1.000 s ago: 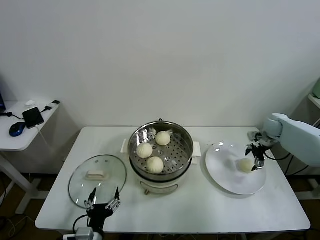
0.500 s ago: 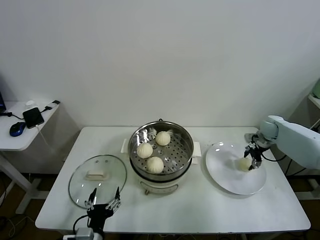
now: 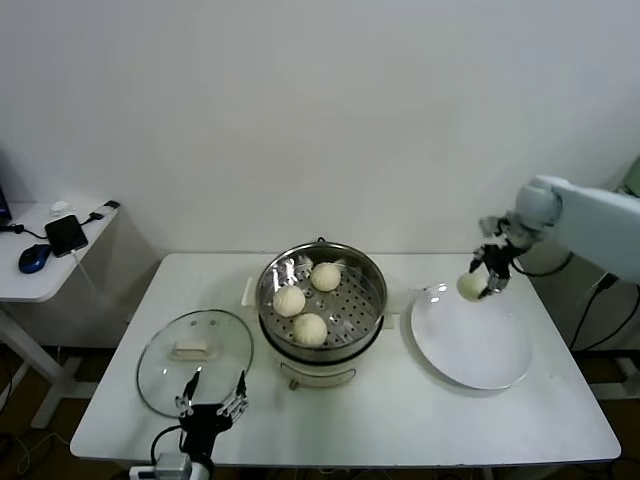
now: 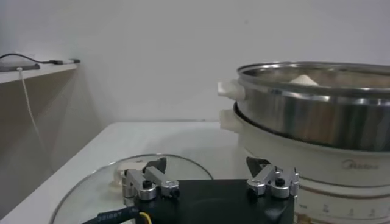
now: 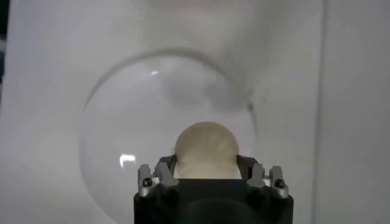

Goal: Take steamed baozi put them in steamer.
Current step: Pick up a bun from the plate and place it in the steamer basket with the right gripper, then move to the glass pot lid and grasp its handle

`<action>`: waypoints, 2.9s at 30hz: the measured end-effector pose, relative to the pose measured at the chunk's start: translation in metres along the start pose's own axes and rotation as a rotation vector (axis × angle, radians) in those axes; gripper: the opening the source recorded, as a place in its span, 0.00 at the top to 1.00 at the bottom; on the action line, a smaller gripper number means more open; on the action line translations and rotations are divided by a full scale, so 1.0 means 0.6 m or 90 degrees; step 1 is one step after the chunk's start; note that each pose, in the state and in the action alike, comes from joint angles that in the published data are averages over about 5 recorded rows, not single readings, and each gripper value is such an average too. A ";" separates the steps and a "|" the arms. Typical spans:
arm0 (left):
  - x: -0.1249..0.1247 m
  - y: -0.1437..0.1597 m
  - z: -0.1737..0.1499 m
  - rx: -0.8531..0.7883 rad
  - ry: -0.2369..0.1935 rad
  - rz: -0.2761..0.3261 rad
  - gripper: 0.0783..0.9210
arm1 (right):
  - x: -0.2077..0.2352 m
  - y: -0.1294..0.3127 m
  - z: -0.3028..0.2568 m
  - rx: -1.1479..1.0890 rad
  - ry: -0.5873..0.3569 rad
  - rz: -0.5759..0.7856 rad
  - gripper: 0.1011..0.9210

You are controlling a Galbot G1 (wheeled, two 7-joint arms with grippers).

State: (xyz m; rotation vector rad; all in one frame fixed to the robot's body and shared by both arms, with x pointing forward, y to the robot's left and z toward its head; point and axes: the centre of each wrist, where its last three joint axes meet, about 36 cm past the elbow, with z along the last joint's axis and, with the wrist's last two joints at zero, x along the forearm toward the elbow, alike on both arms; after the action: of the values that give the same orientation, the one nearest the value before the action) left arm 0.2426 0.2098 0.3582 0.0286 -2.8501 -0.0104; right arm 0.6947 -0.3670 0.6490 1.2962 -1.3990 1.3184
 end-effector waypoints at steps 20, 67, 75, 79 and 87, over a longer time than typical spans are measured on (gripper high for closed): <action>0.002 0.001 -0.011 -0.003 -0.009 0.014 0.12 | 0.027 0.040 -0.334 0.047 -0.071 -0.059 0.31; -0.004 0.002 -0.012 -0.002 -0.028 0.023 0.12 | -0.044 -0.016 -0.260 -0.086 -0.359 0.189 0.12; -0.008 0.008 -0.007 -0.019 -0.047 0.020 0.12 | -0.090 0.060 -0.157 -0.263 -0.489 0.420 0.12; -0.010 0.013 -0.007 -0.029 -0.057 0.017 0.12 | -0.147 0.123 -0.119 -0.338 -0.539 0.482 0.12; -0.013 0.026 0.002 -0.052 -0.065 0.007 0.12 | -0.254 0.256 -0.040 -0.480 -0.632 0.574 0.12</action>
State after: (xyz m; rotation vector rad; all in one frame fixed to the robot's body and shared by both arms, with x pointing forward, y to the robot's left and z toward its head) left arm 0.2498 0.2258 0.3551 -0.0044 -2.9485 -0.1289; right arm 0.5650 -0.3311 0.4777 0.7536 -3.0237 0.3729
